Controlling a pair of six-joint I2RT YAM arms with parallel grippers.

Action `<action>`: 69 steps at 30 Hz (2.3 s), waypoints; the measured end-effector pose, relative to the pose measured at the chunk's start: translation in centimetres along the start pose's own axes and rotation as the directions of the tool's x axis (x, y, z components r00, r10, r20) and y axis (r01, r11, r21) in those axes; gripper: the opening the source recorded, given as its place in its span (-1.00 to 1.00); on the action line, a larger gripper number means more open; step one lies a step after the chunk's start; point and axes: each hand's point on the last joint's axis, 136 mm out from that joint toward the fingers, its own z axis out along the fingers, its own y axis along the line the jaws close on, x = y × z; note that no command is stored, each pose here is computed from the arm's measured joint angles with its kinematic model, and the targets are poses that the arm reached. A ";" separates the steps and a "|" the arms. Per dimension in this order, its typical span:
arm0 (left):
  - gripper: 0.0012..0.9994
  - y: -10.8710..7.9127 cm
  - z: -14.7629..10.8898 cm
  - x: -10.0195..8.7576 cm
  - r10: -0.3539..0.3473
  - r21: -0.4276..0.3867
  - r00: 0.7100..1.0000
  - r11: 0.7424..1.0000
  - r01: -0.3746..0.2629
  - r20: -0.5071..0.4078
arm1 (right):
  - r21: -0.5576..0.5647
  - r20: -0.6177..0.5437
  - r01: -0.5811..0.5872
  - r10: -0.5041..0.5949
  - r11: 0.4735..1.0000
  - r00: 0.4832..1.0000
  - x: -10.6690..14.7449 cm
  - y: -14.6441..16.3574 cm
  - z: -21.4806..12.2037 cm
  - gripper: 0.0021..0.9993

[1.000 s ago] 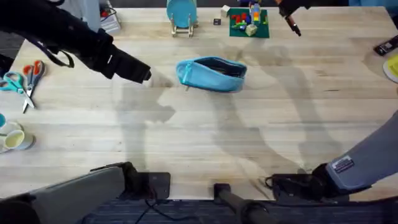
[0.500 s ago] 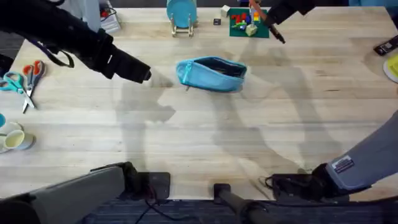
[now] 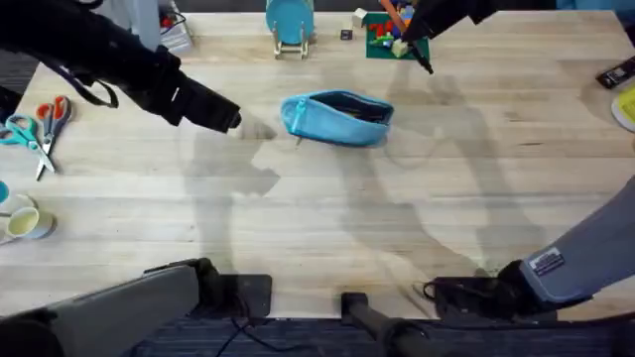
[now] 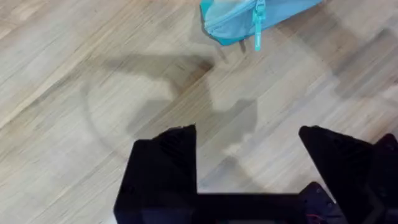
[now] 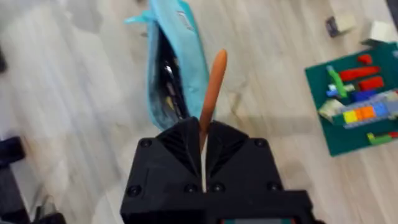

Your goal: Unzip the bag, pick up the pens from the table one at a time and place them inside, then zip the bag closed.

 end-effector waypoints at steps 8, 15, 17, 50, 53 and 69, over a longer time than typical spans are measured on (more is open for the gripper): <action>0.99 0.0 0.0 0.0 0.000 0.000 1.000 1.000 0.000 0.000 | -0.062 0.036 0.026 -0.024 0.998 0.999 -1.0 1.6 0.3 -0.94; 0.99 0.0 0.0 0.0 0.000 0.000 1.000 1.000 0.000 0.000 | -0.078 -0.049 0.068 -0.072 0.995 0.996 -0.7 3.2 1.9 -0.94; 0.99 0.0 0.0 0.0 0.000 0.000 1.000 1.000 0.000 0.000 | -0.088 -0.079 0.072 -0.079 0.994 0.994 -0.2 3.5 2.5 -0.94; 0.99 0.0 0.0 0.0 0.000 0.000 1.000 1.000 0.000 0.000 | -0.150 -0.160 0.140 -0.164 0.979 0.973 2.3 5.2 9.7 -0.94; 0.99 0.0 0.0 0.0 0.000 0.000 1.000 1.000 0.000 0.000 | -0.148 -0.158 0.142 -0.165 0.979 0.974 2.3 4.8 10.4 -0.94; 0.99 0.0 0.0 0.0 0.000 0.000 1.000 1.000 0.000 0.000 | -0.131 -0.143 0.158 -0.176 0.979 0.974 2.0 4.0 11.3 -0.94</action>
